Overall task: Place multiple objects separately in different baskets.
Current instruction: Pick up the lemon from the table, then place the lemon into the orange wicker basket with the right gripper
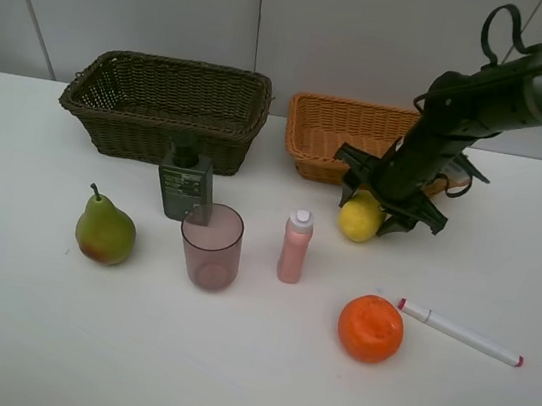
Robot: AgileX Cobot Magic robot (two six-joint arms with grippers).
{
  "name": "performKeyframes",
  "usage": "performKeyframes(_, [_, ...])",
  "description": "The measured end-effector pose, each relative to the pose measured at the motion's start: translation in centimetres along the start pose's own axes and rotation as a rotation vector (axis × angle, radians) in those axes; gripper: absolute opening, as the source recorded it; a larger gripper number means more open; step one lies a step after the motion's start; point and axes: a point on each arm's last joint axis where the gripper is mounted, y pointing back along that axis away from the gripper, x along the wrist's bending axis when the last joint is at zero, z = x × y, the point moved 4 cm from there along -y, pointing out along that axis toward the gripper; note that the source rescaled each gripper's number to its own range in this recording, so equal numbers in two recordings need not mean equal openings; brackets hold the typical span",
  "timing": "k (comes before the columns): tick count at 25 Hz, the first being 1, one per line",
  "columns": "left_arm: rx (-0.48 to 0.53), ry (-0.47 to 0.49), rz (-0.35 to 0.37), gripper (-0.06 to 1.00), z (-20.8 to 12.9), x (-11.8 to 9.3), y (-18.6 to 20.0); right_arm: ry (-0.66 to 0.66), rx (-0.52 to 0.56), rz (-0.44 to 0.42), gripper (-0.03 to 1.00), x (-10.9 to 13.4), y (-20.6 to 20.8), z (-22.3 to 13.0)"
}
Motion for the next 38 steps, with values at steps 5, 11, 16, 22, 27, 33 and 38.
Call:
performKeyframes(5, [0.000, 0.000, 0.000, 1.00, 0.0, 0.0, 0.0, 0.000, 0.000, 0.000, 0.58, 0.0, 0.0, 0.0])
performKeyframes(11, [0.000, 0.000, 0.000, 1.00, 0.0, 0.0, 0.0, 0.003, 0.010, -0.009, 0.58, -0.1, 0.0, -0.1])
performKeyframes(16, [0.000, 0.000, 0.000, 1.00, 0.0, 0.0, 0.0, 0.016, 0.014, -0.021, 0.58, -0.3, 1.1, -0.2])
performKeyframes(22, [0.000, 0.000, 0.000, 1.00, 0.0, 0.0, 0.0, 0.037, -0.049, 0.024, 0.58, 0.4, 5.2, 0.5])
performKeyframes(27, [0.000, 0.000, 0.000, 1.00, 0.0, 0.0, 0.0, 0.107, -0.132, 0.059, 0.58, 0.7, 8.2, 1.3])
performKeyframes(33, [0.000, 0.000, 0.000, 1.00, 0.0, 0.0, 0.0, 0.250, -0.253, 0.100, 0.58, 2.4, 10.3, 3.4])
performKeyframes(38, [0.000, 0.000, 0.000, 1.00, 0.0, 0.0, 0.0, 0.344, -0.395, 0.146, 0.58, 3.6, 11.6, 5.2])
